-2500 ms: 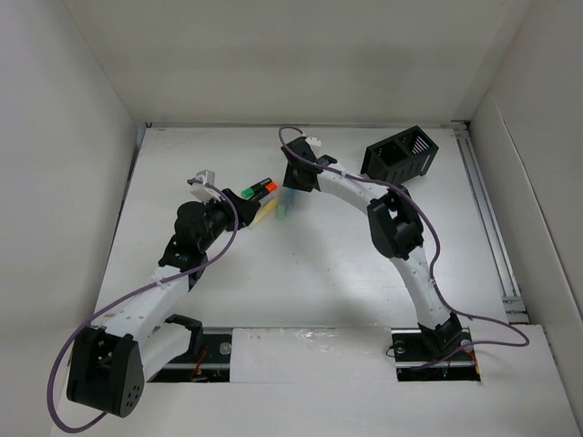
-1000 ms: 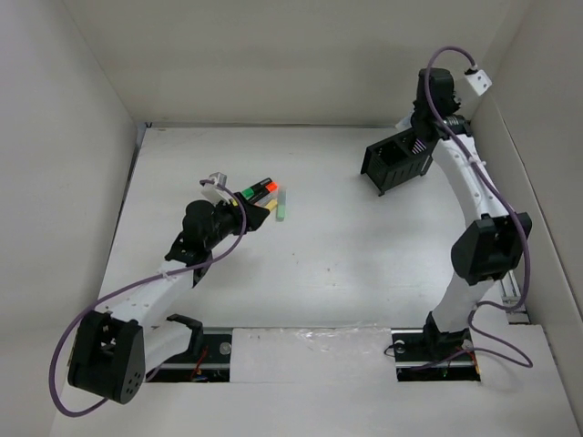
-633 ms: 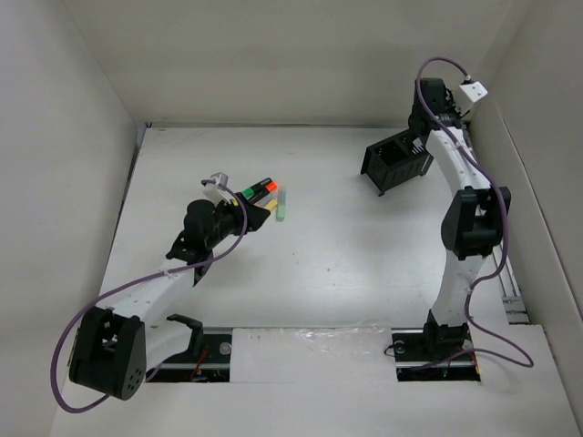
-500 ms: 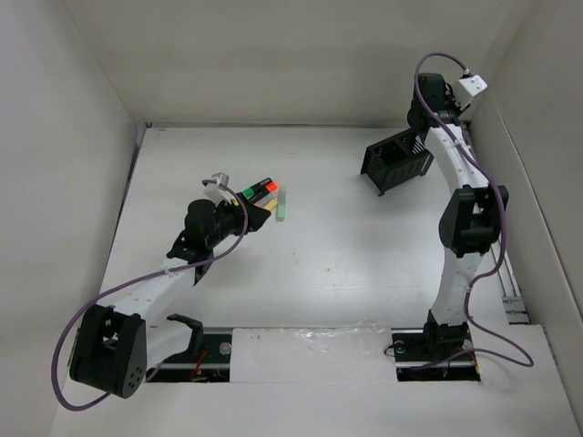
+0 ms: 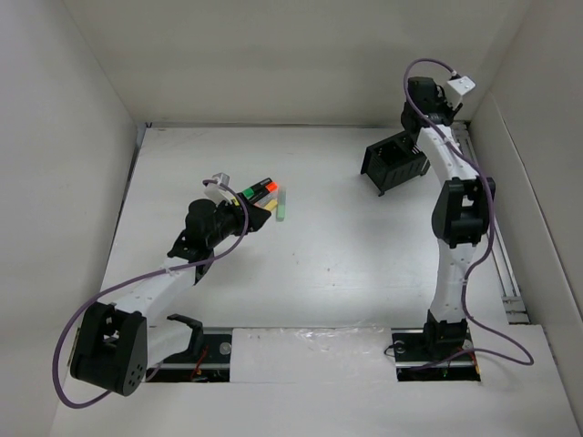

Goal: Sort the stationery into containers
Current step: Place the pen in the storage box.

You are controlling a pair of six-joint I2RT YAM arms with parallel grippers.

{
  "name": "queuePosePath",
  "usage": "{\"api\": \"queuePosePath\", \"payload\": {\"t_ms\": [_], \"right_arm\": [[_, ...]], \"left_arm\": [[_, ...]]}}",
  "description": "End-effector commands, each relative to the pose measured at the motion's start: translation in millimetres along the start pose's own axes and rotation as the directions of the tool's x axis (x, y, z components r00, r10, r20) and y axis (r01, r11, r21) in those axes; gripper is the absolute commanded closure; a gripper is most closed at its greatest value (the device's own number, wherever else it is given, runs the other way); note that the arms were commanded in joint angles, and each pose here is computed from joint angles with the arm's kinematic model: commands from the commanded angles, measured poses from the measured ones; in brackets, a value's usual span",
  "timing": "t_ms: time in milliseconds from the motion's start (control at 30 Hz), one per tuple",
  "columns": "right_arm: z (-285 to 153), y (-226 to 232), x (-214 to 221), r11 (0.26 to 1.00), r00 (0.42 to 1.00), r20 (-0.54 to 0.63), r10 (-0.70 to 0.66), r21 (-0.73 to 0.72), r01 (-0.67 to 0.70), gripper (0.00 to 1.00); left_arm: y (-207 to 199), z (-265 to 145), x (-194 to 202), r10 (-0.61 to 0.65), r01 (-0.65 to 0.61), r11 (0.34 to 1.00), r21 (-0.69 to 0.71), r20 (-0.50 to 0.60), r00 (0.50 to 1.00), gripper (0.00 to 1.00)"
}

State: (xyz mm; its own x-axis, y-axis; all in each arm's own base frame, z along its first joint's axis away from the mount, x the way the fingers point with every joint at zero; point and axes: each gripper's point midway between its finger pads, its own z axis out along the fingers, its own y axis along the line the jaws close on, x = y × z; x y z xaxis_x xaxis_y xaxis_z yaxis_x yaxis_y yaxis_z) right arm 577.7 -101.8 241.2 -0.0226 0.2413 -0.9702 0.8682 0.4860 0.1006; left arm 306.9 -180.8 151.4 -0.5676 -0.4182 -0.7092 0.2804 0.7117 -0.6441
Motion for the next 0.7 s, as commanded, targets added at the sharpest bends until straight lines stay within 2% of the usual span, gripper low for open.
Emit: {"api": "queuePosePath", "payload": {"t_ms": [0,200,367,500,567,600,667], "right_arm": [[-3,5,-29,0.998,0.997,0.062,0.056,0.004,-0.056,0.96],[-15,15,-11,0.999,0.998,0.057,0.041,-0.018,-0.040,0.92],[-30,19,3,0.999,0.998,0.053,0.024,-0.039,-0.022,0.77],[-36,22,3,0.998,0.998,0.054,0.029,-0.052,-0.026,0.71],[-41,22,6,0.998,0.999,0.050,0.019,-0.060,-0.016,0.64],[-44,21,-2,0.997,0.998,0.055,0.034,-0.064,-0.030,0.55],[-55,22,-15,0.993,0.997,0.052,0.060,-0.102,-0.054,0.46]], "left_arm": [[-22,2,-25,0.042,-0.046,0.997,0.066,0.061,0.997,0.50],[-20,4,-23,0.040,-0.043,0.997,0.060,0.053,0.998,0.50],[-20,4,-23,0.040,-0.043,0.997,0.060,0.053,0.998,0.50],[-20,4,-23,0.040,-0.043,0.997,0.060,0.053,0.998,0.50],[-20,4,-23,0.040,-0.043,0.997,0.060,0.053,0.998,0.50],[-20,4,-23,0.040,-0.043,0.997,0.060,0.053,0.998,0.50],[-22,2,-25,0.042,-0.046,0.997,0.065,0.060,0.997,0.50]]}}
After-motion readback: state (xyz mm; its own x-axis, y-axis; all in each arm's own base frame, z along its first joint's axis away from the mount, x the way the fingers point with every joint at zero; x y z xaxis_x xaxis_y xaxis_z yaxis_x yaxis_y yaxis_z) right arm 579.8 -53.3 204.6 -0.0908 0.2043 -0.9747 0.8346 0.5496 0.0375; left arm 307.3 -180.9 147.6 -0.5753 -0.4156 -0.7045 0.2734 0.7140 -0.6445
